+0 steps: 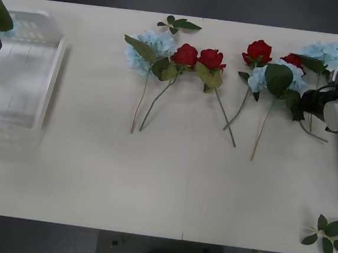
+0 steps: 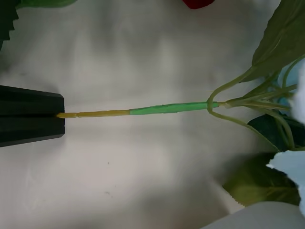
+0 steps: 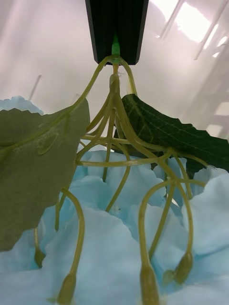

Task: Put the red flowers into the right box and the blue flowers into the left box

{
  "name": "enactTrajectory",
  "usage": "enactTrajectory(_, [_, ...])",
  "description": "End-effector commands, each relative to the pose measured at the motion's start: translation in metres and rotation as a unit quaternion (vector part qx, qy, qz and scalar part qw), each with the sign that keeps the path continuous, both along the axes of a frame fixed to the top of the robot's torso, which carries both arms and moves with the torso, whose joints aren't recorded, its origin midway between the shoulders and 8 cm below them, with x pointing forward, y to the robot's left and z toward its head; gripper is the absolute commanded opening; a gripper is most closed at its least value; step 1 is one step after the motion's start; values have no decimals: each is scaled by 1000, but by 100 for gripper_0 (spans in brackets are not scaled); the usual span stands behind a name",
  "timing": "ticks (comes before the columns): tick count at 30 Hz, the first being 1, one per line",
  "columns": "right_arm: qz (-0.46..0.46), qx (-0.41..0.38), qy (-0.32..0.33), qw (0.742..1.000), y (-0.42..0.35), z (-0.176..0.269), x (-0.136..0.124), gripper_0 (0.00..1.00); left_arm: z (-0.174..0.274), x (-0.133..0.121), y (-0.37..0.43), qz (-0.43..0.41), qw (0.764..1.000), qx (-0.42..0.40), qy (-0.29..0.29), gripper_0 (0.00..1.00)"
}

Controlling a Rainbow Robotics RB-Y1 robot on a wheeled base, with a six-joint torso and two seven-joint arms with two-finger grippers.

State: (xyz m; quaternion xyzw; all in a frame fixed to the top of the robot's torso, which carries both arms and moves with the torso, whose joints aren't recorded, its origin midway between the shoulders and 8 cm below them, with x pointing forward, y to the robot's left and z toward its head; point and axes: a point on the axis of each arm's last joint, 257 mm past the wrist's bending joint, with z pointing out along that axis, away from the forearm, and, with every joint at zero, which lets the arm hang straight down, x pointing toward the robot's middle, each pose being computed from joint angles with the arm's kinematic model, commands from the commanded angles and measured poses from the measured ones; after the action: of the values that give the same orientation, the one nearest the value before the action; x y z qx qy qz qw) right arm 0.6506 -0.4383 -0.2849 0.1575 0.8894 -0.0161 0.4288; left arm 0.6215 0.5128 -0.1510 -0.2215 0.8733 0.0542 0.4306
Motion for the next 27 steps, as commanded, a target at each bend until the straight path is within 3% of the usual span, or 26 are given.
enactTrajectory(1, [-8,29,-11,999,12,5,6,0,29,15,1,6,999,5,-41,0])
enactTrajectory(15, [-7,96,17,995,16,112,0,0,23,11,8,14,999,10,-34,1])
enactTrajectory(18, [-3,109,24,994,16,138,-5,0,22,10,10,18,999,7,-34,60])
enactTrajectory(20, [6,114,34,993,16,153,-10,0,20,8,12,20,999,7,-33,86])
enactTrajectory(22, [19,122,43,991,16,168,-16,0,20,7,16,22,999,9,-33,96])
enactTrajectory(27, [77,143,64,985,29,218,-41,0,21,0,30,30,999,19,-28,97])
